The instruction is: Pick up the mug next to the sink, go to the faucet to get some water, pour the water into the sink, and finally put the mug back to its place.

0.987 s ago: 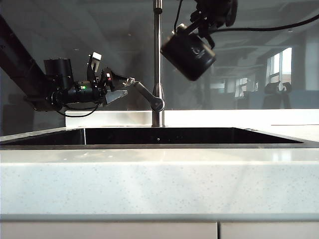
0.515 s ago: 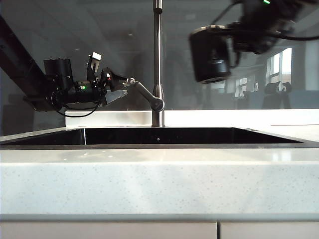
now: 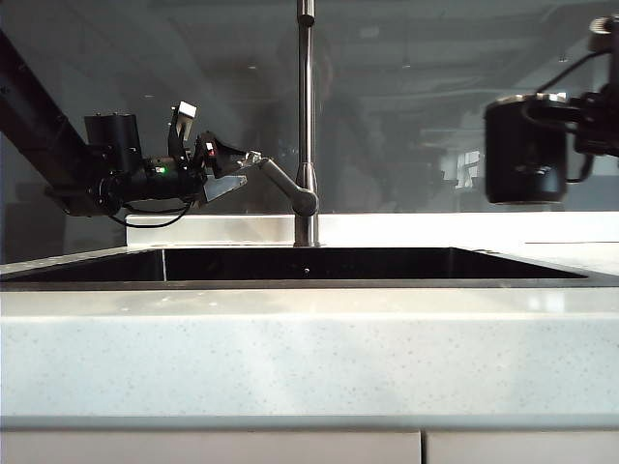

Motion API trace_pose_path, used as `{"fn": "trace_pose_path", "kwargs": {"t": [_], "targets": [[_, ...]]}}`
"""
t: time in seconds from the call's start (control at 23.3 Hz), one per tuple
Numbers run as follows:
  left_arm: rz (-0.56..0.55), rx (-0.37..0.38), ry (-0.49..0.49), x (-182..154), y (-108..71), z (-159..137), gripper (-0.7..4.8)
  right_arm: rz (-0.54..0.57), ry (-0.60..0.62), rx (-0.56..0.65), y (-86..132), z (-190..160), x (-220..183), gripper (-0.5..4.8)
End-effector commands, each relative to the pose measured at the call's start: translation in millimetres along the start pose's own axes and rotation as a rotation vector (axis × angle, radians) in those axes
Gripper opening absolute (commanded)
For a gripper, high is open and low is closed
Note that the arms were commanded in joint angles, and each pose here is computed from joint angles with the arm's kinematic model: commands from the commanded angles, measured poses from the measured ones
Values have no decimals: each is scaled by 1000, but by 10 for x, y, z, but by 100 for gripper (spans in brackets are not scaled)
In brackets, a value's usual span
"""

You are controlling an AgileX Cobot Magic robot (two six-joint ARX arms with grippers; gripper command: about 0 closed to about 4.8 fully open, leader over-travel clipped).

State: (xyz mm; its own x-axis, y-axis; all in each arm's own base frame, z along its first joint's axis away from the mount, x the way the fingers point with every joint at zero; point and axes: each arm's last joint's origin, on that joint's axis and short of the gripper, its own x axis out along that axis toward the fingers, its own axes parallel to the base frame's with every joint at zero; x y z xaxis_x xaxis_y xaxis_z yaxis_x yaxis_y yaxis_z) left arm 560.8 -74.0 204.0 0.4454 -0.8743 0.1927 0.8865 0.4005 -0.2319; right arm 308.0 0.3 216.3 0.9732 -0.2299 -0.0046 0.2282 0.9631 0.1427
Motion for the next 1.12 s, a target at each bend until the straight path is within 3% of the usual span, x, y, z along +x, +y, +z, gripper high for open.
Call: {"fn": "trace_pose_path", "kwargs": {"t": [0.04,0.3,1.12], "targets": [[-10,12,-4,8,-21,47,479,-28,-71,14,-138,45,-32,-1],[-10,11,-4,8,-21,47,479,-65,-34,-114,-249,-6,-29,-1],[-12,3,2,13,-22,32,479,-35,-35,-113,-310,-266,18,-1]]}}
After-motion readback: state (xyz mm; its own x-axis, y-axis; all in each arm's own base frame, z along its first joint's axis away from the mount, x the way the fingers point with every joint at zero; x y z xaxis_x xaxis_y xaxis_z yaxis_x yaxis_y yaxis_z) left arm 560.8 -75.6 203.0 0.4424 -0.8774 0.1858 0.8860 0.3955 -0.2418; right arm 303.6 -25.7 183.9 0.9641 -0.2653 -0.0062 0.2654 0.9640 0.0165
